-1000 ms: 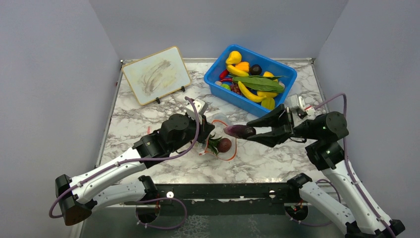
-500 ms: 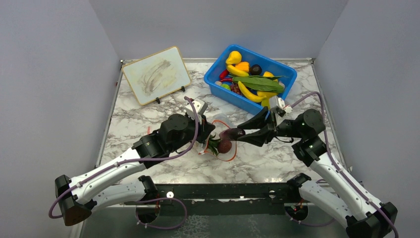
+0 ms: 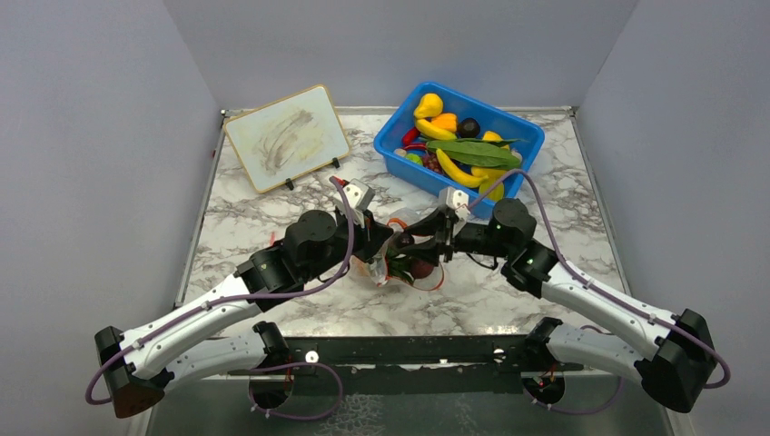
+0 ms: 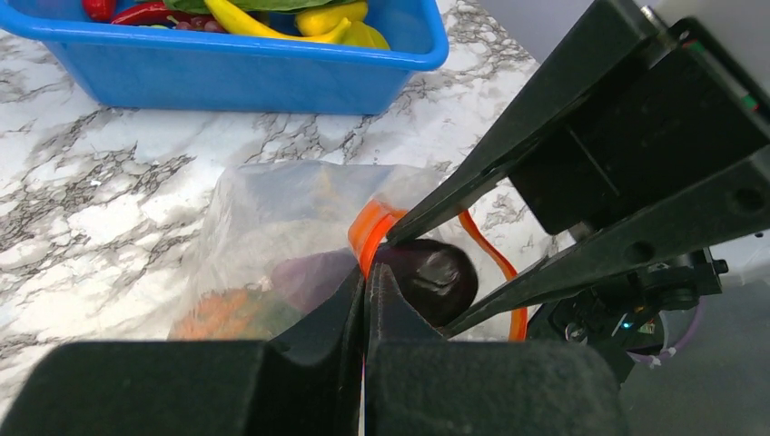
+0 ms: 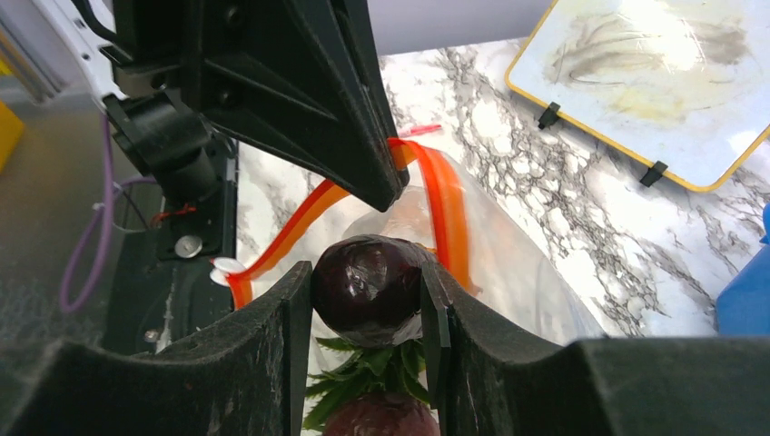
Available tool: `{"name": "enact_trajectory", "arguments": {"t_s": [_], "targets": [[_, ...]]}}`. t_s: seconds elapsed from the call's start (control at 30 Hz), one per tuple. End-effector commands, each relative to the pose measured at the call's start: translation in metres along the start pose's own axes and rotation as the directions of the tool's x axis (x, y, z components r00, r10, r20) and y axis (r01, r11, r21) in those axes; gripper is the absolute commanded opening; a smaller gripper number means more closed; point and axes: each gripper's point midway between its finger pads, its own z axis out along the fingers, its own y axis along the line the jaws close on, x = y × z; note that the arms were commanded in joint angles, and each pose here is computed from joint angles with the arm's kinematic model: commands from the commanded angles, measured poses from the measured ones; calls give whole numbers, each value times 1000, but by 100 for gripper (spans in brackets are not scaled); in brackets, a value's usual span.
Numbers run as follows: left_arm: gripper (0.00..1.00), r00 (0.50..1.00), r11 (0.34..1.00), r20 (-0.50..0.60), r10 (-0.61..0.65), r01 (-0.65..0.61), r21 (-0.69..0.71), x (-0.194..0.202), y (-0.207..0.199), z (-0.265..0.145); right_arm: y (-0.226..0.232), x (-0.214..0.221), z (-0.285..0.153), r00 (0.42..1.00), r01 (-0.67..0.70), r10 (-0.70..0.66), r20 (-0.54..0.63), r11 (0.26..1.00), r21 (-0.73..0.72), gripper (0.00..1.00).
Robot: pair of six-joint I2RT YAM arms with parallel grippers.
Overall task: Place the food in the zip-top bag and seal the zipper
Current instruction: Place the fake vegetable in the zipper food storage bag.
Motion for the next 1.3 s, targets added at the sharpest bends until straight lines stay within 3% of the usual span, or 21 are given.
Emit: {"name": "enact_trajectory", "arguments": {"t_s": [0.0, 0.27, 0.5, 0.9, 1.27], "targets": [[0, 998, 999, 60, -5, 3, 43, -17, -9, -7, -28, -7, 8, 990, 138, -139, -6, 978, 156, 19], [0, 998, 999, 70, -3, 1, 37, -20, -8, -11, -29, 14, 25, 979, 200, -189, -75, 965, 168, 22], [0, 998, 1000, 70, -3, 1, 24, -19, -5, -11, -32, 23, 32, 971, 219, -192, -142, 955, 200, 44], [0, 998, 1000, 59, 4, -4, -2, -14, 1, -10, -25, 11, 29, 986, 106, -76, -150, 972, 208, 63], [0, 998, 998, 53, 34, -31, -47, -7, 12, -13, -1, -35, 22, 994, -43, 57, -90, 987, 153, 64]]}}
